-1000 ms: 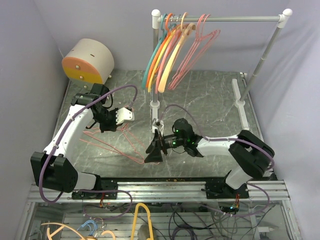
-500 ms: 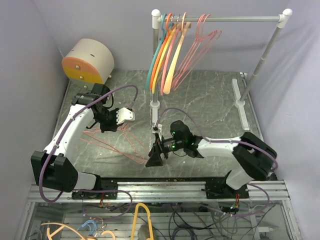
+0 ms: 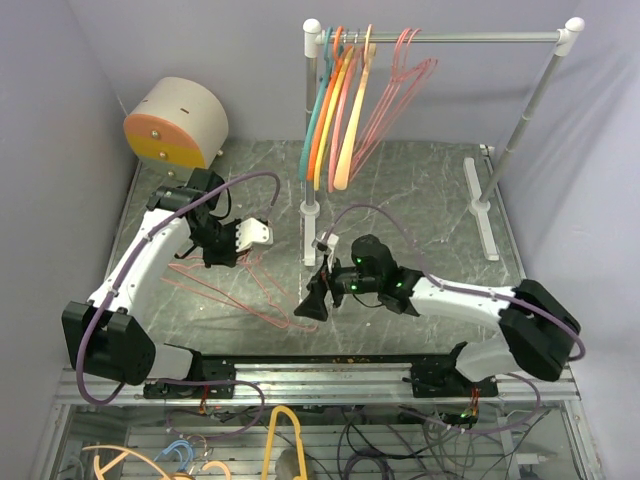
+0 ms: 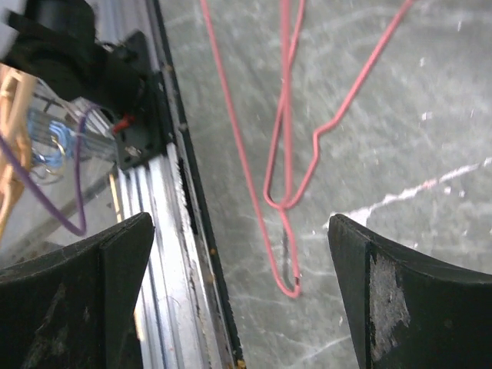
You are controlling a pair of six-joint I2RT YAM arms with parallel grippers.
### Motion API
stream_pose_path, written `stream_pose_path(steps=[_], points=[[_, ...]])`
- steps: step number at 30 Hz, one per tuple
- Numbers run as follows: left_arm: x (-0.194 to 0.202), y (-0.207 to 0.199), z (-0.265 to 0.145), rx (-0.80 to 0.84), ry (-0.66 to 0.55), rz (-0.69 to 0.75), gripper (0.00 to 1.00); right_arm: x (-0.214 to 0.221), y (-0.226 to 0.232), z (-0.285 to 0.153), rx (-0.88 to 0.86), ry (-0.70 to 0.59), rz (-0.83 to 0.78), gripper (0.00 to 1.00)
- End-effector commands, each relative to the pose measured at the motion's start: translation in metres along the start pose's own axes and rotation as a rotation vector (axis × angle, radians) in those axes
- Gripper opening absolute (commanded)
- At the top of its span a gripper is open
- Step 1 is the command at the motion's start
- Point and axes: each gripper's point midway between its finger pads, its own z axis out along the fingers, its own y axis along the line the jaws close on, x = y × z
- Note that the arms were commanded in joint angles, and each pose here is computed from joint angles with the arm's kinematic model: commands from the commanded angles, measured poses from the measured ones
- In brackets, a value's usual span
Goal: Organize the hangers
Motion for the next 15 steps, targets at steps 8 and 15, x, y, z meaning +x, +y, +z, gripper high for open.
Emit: stream_pose_path(steps=[8,15], points=[[-0.031,-0.016,-0.025,-0.006,-0.079,0.058,0.07,0.043,0.006,0.028,-0.196,0.112,0.054,0.97],[-0.035,-0.012,-0.026,-0.011,-0.087,0.061,0.07,0.054,0.024,0.034,-0.308,0.126,0.061,0.93]])
